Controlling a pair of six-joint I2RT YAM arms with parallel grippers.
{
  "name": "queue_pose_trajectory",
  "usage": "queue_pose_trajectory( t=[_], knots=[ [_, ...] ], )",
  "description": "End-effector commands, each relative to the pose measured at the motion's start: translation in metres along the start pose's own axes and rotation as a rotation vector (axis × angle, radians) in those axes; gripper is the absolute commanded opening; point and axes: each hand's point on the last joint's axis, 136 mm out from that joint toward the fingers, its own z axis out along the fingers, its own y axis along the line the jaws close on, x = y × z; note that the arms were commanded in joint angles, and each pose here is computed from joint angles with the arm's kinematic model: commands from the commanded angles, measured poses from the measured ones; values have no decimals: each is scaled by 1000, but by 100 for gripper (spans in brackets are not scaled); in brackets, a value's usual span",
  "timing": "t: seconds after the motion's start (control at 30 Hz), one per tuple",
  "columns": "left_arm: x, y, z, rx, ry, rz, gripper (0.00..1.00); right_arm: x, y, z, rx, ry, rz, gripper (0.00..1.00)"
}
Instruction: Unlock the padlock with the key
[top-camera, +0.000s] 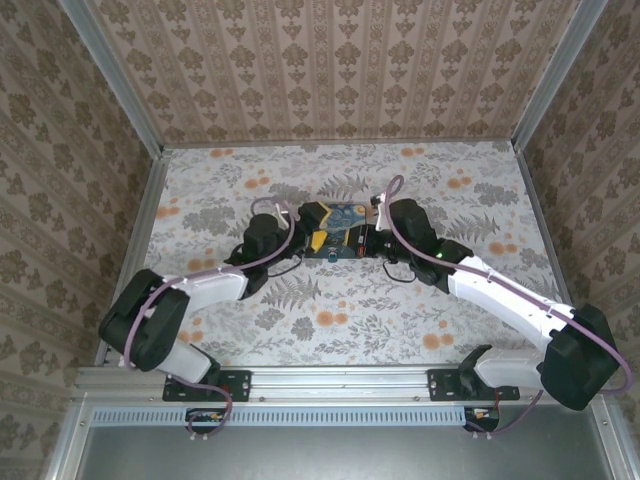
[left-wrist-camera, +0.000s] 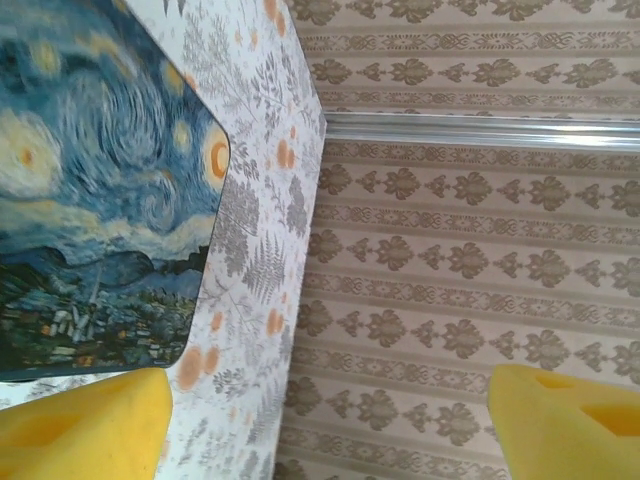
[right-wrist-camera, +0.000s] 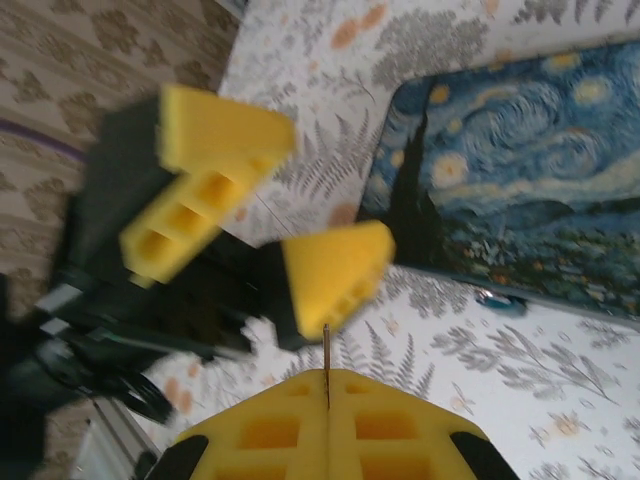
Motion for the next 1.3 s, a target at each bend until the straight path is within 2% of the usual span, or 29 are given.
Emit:
queue_pose_trajectory(
  t=[0.0,0.4,1.03,1.27],
  knots=[
    [7,-32,5,157,-5,-98,82,-32,24,-3,-78,-103,39,0],
    [23,-51,28,319,4,-209,76,-41,23,4,-84,-150,73,0],
    [26,-66,23,364,1,-237,69,-33,-22,16,-30,-188,127,0],
    [24,-60,21,353,-14,-234,62,-33,-27,14,-21,-192,133,0]
  ],
)
